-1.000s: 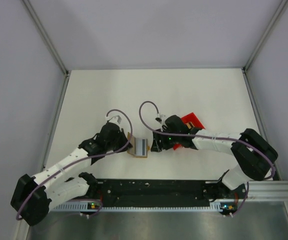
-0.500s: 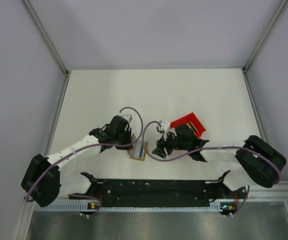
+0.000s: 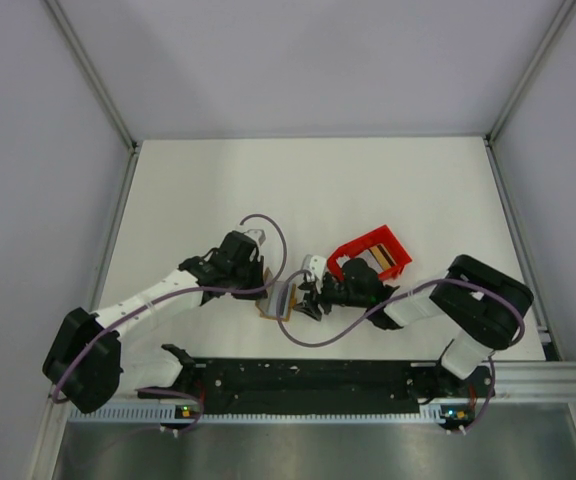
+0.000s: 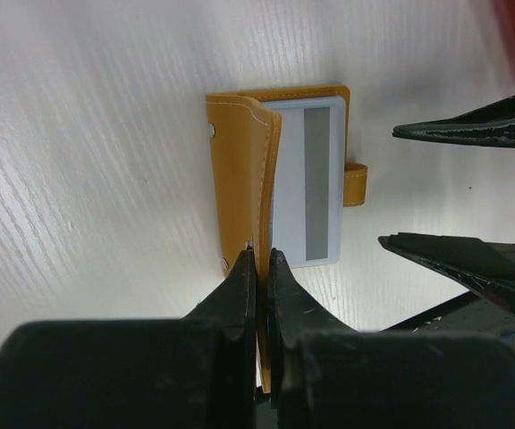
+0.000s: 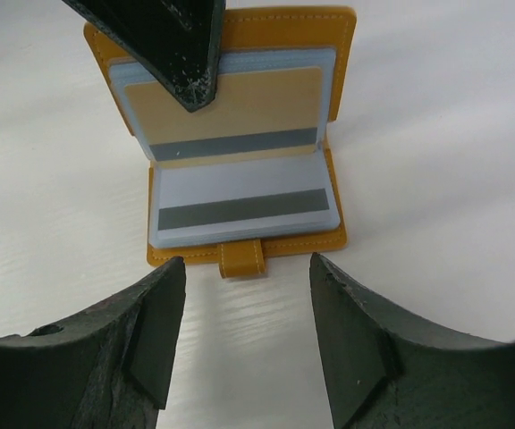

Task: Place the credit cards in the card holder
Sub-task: Close the card holder at the center of the board.

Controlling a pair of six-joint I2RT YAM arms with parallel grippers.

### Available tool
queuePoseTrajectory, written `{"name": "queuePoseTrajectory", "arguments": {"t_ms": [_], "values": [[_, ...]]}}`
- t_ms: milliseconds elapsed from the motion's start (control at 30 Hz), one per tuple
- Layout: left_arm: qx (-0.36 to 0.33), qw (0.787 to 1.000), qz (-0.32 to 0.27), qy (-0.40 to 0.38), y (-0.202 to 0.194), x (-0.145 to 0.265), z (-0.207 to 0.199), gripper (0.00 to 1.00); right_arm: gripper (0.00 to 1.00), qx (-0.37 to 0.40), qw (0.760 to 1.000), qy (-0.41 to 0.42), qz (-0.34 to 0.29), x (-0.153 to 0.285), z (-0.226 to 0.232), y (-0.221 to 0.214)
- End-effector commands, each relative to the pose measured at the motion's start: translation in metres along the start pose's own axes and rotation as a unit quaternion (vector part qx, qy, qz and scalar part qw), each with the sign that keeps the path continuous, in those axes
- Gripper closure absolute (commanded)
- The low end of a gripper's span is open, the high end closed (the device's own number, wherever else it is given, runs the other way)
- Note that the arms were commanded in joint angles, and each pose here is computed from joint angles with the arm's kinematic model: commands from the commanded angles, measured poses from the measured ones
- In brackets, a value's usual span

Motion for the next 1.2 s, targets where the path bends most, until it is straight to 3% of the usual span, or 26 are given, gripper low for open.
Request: {"name": "queuePoseTrajectory", "arguments": {"t_ms": [0,867,1167], "values": [[-0.004,1.000,0.017,0.009,-0.009,-0.006,0.009,1.00,0.43,0.071,0.996,0.018,-0.055,-0.008,0.000,0.009],[0.001,1.000,0.021,-0.011,-0.012,-0.009,0.007,1.00,0.46,0.078,0.996,0.042,-0.033,-0.026,0.006,-0.013],[-0.001,1.000,0.022,-0.015,-0.012,-0.010,0.007,1.00,0.59,0.061,0.998,0.025,-0.016,-0.031,0.002,-0.017]]}}
Point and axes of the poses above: each gripper's point midway between its finger pads, its own x axis back along the fingers, its own z axis along the line the jaws close on, y = z × x, the point moved 9 cm from there along x, back along the fingers, and after that the axes turned 6 degrees about x, right-handed, at the moved point
